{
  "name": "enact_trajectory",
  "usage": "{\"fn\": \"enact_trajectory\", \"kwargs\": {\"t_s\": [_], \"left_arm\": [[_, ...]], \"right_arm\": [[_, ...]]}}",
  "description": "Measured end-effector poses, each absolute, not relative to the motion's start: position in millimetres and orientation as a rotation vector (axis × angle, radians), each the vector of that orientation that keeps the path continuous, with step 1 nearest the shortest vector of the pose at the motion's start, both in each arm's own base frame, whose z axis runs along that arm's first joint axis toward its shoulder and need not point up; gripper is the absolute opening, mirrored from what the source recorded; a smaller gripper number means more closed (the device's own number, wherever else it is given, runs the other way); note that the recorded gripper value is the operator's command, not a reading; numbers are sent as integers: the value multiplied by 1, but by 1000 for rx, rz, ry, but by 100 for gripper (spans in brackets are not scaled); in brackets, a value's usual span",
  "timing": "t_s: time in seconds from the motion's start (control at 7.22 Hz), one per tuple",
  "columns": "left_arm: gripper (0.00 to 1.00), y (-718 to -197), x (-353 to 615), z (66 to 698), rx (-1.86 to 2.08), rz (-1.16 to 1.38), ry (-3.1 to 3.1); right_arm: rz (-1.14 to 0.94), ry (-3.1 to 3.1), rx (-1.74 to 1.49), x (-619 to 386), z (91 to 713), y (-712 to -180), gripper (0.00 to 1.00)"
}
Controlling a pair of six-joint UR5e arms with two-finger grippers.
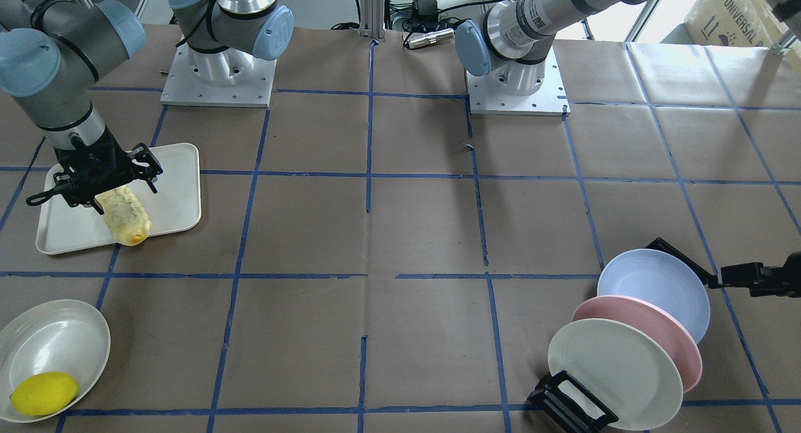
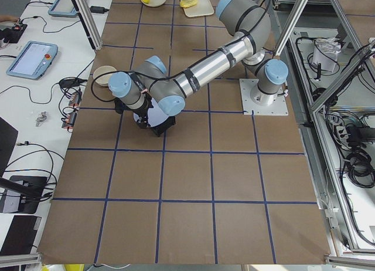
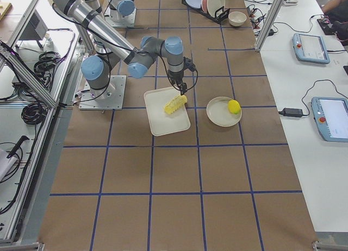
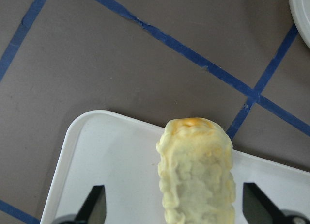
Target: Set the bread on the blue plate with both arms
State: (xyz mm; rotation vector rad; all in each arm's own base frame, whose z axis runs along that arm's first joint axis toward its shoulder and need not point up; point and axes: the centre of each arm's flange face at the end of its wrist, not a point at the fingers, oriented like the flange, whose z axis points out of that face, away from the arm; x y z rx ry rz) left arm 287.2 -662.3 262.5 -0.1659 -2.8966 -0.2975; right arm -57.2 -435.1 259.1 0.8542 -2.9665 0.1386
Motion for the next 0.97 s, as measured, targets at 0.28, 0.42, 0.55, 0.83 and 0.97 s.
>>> {"fn": "enact_trajectory", "kwargs": {"t_s": [0.28, 0.42, 0.55, 0.83, 0.97], "left_arm": [[69, -674, 289, 213, -151, -311, -2811], [38, -676, 288, 195, -137, -318, -2777], [24, -676, 287, 189, -122, -334, -2753], [19, -675, 284, 195, -106, -350, -2735], [19, -676, 284, 199, -103, -348, -2738]], "right_arm": [[161, -2976, 840, -78, 241, -439, 99], [150, -2993, 825, -92, 224, -442, 99], [135, -3015, 807, -101, 211, -442, 99], [114, -3058, 796, -101, 192, -433, 71], [114, -3063, 794, -98, 187, -427, 39]]}}
